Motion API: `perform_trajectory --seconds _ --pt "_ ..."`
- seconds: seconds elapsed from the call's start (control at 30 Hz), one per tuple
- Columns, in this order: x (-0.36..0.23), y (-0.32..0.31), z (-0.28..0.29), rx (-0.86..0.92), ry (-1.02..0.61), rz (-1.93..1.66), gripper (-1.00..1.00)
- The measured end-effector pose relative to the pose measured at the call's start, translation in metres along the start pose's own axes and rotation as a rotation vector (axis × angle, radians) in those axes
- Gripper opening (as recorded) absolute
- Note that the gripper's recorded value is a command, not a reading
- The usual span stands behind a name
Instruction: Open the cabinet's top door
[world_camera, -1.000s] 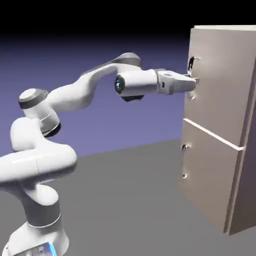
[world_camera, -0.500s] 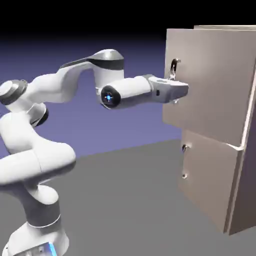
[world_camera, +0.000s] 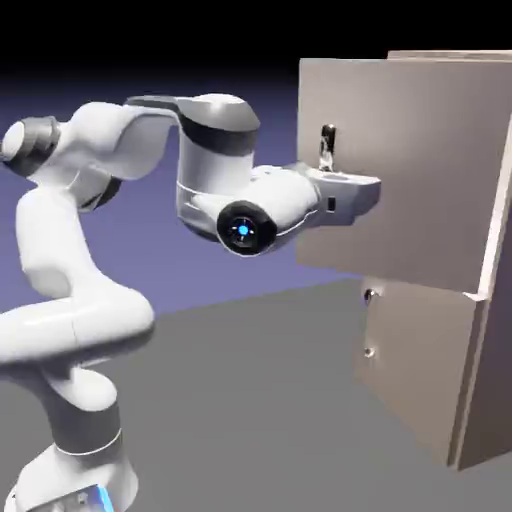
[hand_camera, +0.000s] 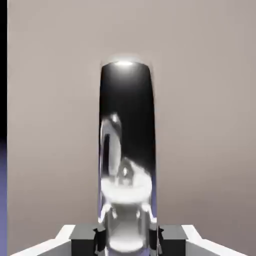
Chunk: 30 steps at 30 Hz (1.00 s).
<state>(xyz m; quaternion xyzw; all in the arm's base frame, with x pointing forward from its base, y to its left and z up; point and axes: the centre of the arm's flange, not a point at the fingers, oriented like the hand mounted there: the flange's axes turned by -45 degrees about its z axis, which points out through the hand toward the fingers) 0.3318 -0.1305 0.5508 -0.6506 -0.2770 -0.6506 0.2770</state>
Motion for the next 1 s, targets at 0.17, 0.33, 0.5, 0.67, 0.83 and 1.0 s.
perform_trajectory --seconds 0.17,0.33,0.5,0.67,0.83,1.0 --pt "0.000 0.022 -0.033 0.134 0.000 0.000 -1.00" --pt "0.000 0.046 -0.060 0.260 0.000 0.000 -1.00" --pt "0.000 0.071 -0.084 0.377 0.000 0.000 -1.00" --pt "0.000 0.097 -0.102 0.487 0.000 0.000 -1.00" --pt "0.000 0.123 -0.115 0.594 0.000 0.000 -1.00" --pt "0.000 0.150 -0.123 0.702 -0.001 0.000 -1.00"
